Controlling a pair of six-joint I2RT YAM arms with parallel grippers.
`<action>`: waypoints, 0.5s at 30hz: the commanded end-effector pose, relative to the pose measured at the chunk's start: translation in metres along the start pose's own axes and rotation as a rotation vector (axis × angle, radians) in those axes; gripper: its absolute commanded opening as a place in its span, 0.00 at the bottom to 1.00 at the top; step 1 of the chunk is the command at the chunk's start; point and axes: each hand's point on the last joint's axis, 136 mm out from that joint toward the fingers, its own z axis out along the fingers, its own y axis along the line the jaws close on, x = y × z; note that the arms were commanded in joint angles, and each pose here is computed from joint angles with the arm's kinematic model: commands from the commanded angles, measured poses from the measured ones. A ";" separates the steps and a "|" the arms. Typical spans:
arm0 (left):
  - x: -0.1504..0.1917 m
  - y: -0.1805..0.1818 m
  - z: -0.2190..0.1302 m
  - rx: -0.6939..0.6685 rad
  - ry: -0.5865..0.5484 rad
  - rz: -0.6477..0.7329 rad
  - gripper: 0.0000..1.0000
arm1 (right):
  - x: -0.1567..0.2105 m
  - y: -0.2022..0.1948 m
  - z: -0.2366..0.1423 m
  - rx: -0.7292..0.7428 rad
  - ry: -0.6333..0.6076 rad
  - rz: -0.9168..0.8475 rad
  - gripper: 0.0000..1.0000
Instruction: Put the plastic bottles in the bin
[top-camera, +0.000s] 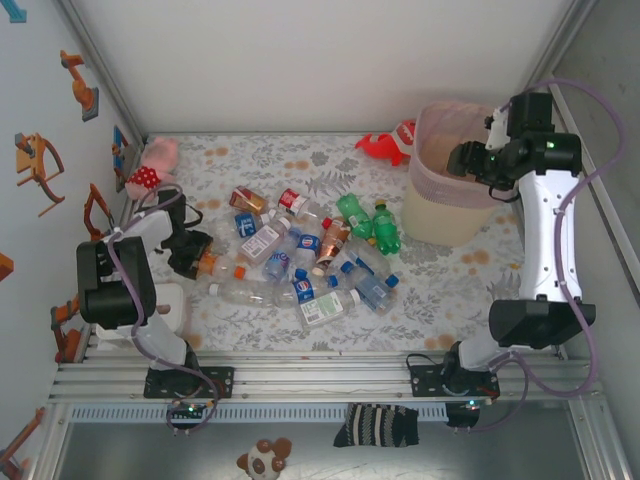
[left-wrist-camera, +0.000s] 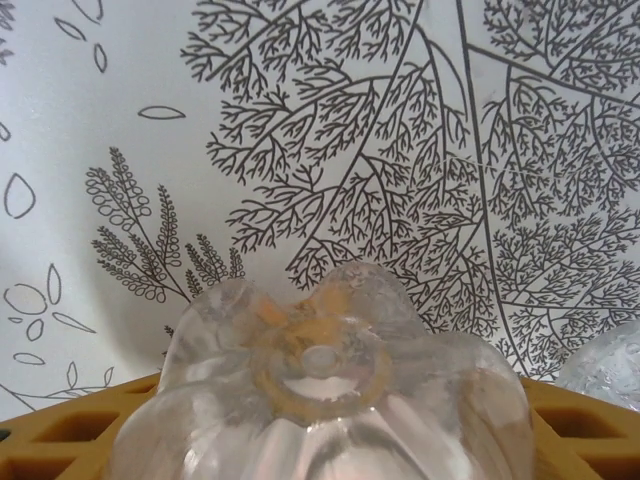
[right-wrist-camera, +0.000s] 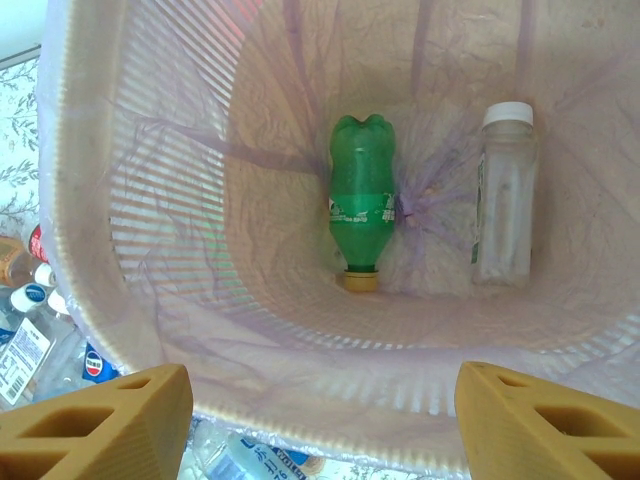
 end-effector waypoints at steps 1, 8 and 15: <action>-0.005 -0.004 -0.007 0.006 -0.014 0.010 0.63 | 0.005 0.000 -0.010 0.014 -0.015 -0.014 0.69; -0.013 -0.006 -0.040 0.039 -0.084 0.038 0.59 | -0.001 0.004 -0.022 -0.003 -0.072 -0.019 0.68; -0.015 -0.020 -0.093 0.179 -0.172 0.145 0.54 | -0.013 0.026 -0.038 -0.122 -0.192 -0.036 0.68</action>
